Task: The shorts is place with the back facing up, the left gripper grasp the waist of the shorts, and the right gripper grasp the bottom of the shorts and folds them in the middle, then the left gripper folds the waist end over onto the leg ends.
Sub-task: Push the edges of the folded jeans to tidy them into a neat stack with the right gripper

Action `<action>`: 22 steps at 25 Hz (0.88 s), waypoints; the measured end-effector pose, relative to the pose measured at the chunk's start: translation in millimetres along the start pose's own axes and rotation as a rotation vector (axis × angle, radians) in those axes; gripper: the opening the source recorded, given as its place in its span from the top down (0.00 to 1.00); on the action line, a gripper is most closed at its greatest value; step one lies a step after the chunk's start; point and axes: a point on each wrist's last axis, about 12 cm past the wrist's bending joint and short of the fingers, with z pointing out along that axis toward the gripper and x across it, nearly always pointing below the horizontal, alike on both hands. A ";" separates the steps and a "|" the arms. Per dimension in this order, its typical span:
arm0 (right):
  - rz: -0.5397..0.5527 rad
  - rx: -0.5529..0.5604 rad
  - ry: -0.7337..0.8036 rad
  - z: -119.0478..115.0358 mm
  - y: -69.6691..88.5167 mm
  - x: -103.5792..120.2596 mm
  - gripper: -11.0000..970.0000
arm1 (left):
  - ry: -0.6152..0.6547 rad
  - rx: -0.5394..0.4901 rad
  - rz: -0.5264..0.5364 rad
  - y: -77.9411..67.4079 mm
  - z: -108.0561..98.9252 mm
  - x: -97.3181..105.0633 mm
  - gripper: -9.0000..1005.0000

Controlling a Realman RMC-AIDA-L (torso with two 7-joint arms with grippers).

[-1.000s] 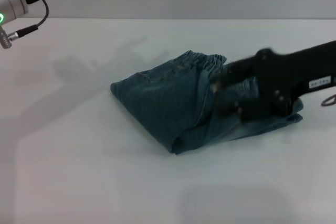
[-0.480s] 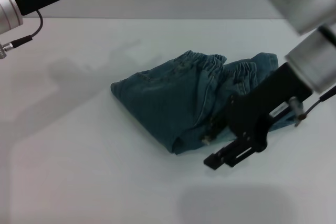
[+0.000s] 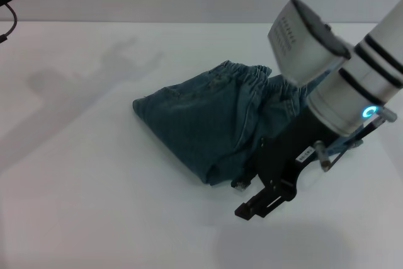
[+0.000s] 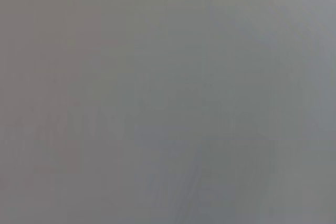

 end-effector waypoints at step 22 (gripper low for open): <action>0.024 0.084 -0.022 36.2 -12.6 1.8 0.46 | -0.003 -0.001 -0.010 0.9 1.7 4.0 0.17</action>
